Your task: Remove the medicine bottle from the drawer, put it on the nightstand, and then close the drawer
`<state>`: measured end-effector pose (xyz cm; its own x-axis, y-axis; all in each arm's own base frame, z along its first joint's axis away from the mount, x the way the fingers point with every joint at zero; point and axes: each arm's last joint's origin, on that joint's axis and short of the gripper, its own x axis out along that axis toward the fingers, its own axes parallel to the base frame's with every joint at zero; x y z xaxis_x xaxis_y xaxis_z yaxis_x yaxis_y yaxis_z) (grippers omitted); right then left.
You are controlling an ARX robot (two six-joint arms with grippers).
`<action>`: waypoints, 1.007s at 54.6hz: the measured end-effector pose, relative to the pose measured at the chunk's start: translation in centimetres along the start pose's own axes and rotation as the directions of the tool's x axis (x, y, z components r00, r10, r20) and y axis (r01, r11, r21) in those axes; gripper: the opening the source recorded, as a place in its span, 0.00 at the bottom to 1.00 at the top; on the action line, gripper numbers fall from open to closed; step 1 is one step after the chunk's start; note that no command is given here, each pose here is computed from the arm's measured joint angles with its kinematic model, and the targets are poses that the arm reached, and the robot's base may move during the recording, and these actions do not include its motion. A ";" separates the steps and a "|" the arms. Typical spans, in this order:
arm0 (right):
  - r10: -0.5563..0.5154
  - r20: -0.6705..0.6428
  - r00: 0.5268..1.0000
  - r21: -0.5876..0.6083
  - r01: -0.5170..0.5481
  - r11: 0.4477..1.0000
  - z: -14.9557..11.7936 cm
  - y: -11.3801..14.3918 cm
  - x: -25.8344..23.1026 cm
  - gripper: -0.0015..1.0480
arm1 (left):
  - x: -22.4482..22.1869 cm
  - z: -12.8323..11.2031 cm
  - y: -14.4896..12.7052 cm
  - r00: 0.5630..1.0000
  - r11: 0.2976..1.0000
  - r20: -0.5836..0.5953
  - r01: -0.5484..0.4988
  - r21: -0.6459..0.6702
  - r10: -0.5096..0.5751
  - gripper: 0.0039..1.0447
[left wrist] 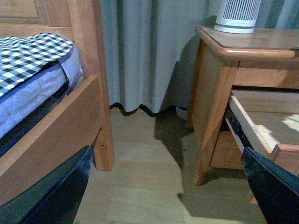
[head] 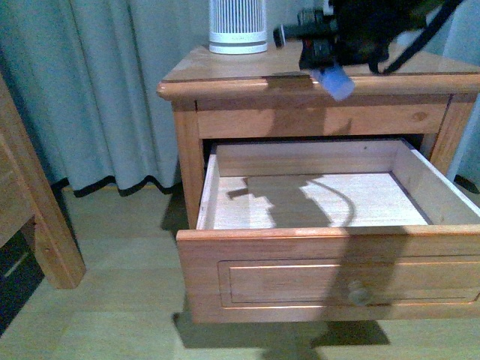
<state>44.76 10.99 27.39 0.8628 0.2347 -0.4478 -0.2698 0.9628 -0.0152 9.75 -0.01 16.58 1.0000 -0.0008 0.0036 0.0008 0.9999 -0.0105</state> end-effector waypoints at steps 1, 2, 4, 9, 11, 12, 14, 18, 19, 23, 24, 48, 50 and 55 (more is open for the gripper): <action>-0.001 0.013 1.000 -0.001 0.001 1.000 0.7 -0.1 -0.2 0.29 | 0.0 0.0 0.0 1.000 1.000 0.000 0.000 0.000 0.000 0.94; -0.001 0.020 1.000 -0.003 0.001 1.000 1.1 -0.1 -0.3 0.29 | 0.0 0.0 0.0 1.000 1.000 0.000 0.000 0.000 0.000 0.94; -0.005 0.036 0.999 -0.007 0.006 1.000 2.0 -0.2 -0.6 0.29 | 0.0 0.0 0.0 1.000 1.000 0.000 0.000 0.000 0.000 0.94; -0.035 0.070 0.997 -0.019 0.037 0.999 4.1 -0.8 -0.5 0.29 | 0.0 0.0 0.0 1.000 1.000 0.000 0.000 0.000 0.000 0.94; -0.044 0.076 0.996 -0.017 0.045 0.999 4.6 -1.1 -0.3 0.29 | 0.0 0.0 0.0 1.000 1.000 0.000 0.000 0.000 0.000 0.94; -0.052 0.078 0.996 -0.015 0.053 0.998 5.0 -1.3 -0.1 0.29 | 0.0 0.0 0.0 1.000 1.000 0.000 0.000 0.000 0.000 0.94; -0.067 0.080 0.995 -0.014 0.068 0.998 5.3 -1.7 0.3 0.29 | 0.0 0.0 0.0 1.000 1.000 0.000 0.000 0.000 0.000 0.94; -0.107 0.099 0.989 -0.025 0.110 0.994 6.0 -2.5 1.5 0.29 | 0.0 0.0 0.0 1.000 1.000 0.000 0.000 0.000 0.000 0.94; -0.112 0.101 0.989 -0.027 0.115 0.993 6.0 -2.6 1.7 0.29 | 0.0 0.0 0.0 1.000 1.000 0.000 0.000 0.000 0.000 0.94; -0.141 0.112 0.984 -0.042 0.147 0.988 6.3 -3.2 3.0 0.29 | 0.0 0.0 0.0 1.000 1.000 0.000 0.000 0.000 0.000 0.94; -0.149 0.113 0.982 -0.046 0.155 0.987 6.3 -3.4 3.4 0.29 | 0.0 0.0 0.0 1.000 1.000 0.000 0.000 0.000 0.000 0.94; -0.236 0.146 0.961 -0.145 0.257 0.956 5.3 -4.3 8.1 0.36 | 0.0 0.0 0.0 1.000 1.000 0.000 0.000 0.000 0.000 0.94; -0.239 0.163 0.957 -0.144 0.263 0.954 5.4 -4.3 8.2 0.43 | 0.0 0.0 0.0 1.000 1.000 0.000 0.000 0.000 0.000 0.94; -0.241 0.211 0.947 -0.134 0.272 0.953 5.7 -4.3 8.1 0.58 | 0.0 0.0 0.0 1.000 1.000 0.000 0.000 0.000 0.000 0.94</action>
<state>55.34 9.52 28.90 0.9725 0.0187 -0.2321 -0.0797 0.9634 -0.2560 9.75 -0.01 16.58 1.0000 -0.0008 0.0036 0.0008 0.9999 -0.0105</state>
